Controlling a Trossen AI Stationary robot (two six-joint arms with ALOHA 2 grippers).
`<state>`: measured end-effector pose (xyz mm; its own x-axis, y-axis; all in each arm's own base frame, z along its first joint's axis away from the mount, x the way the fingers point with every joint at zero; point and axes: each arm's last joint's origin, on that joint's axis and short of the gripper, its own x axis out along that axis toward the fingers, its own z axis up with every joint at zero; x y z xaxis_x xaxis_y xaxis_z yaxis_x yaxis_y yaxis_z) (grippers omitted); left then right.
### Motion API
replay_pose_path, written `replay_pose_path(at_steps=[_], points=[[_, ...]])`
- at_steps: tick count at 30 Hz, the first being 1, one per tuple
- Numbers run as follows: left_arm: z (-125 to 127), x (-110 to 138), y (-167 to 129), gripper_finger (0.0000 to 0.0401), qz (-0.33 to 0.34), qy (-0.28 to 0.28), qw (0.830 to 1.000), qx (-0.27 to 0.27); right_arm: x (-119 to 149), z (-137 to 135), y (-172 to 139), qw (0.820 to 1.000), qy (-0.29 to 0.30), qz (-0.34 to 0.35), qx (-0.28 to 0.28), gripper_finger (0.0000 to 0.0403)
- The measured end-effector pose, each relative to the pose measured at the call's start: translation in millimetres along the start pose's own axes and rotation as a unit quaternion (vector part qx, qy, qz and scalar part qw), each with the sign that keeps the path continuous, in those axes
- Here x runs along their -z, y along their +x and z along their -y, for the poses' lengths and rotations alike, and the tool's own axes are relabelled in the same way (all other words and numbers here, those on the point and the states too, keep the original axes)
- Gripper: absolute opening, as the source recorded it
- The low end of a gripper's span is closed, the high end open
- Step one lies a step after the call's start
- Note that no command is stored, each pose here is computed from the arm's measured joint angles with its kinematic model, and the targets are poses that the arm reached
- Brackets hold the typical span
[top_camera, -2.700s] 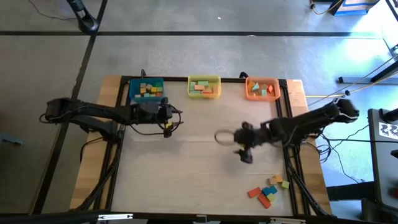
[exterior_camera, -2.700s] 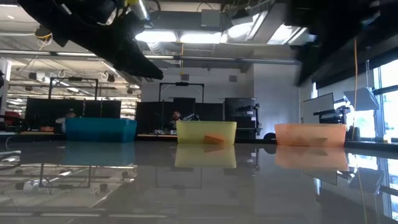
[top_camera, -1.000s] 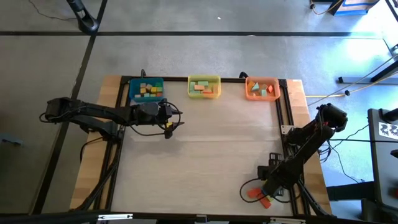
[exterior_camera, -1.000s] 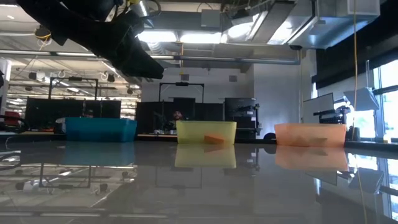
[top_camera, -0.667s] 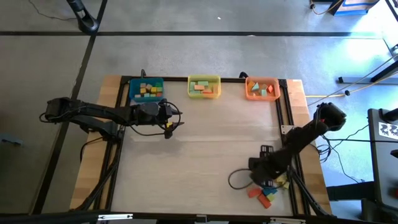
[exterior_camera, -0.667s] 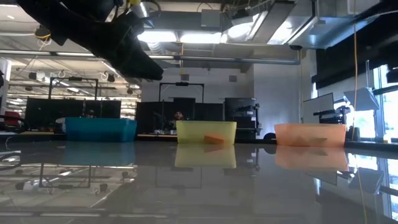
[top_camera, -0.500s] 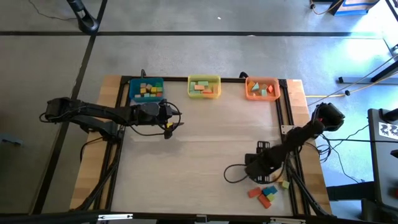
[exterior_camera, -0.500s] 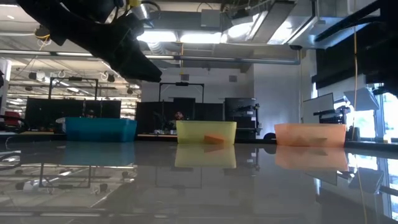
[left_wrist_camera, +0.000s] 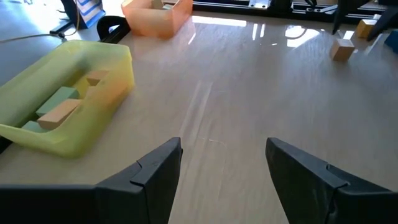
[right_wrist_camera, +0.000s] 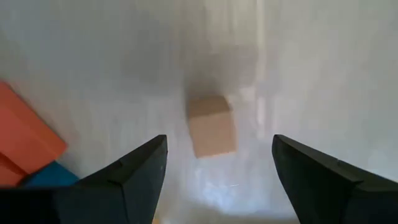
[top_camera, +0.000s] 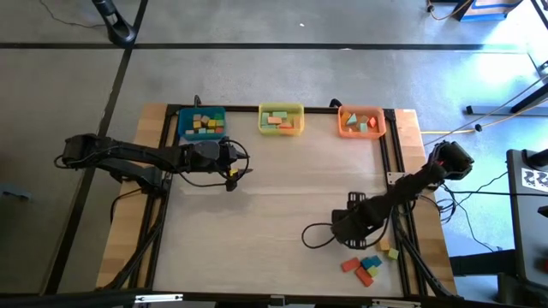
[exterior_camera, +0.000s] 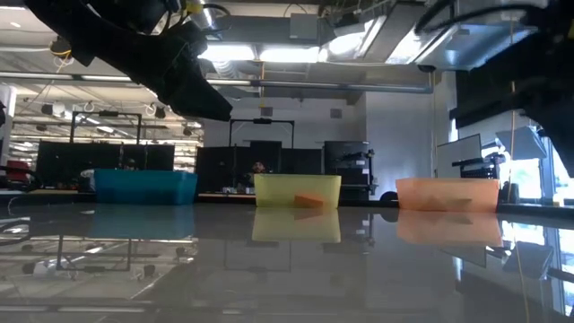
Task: Sort blocks by size
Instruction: Put the brown square block into the blue bin
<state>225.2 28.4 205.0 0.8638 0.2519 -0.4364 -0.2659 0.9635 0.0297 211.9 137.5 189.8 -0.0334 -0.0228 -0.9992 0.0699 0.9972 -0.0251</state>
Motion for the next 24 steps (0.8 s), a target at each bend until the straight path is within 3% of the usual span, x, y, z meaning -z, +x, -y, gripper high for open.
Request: replay_pose_path(at_steps=[6,13,20,24], points=[[0,0,0,0.0221,0.0,0.0,1.0,0.0,3,1,21,1.0,0.001,0.008,-0.026,0.0287],[0,-1,0,0.0221,0.003,-0.003,1.0,0.0,9,7,41,1.0,0.001,0.016,-0.003,0.0276],[0,-1,0,0.0221,0.005,-0.009,1.0,0.0,3,4,42,0.998,-0.014,0.052,-0.016,0.0172],[0,-1,0,0.0221,0.006,0.012,1.0,0.0,5,8,42,0.998,-0.027,0.052,0.017,0.0123]])
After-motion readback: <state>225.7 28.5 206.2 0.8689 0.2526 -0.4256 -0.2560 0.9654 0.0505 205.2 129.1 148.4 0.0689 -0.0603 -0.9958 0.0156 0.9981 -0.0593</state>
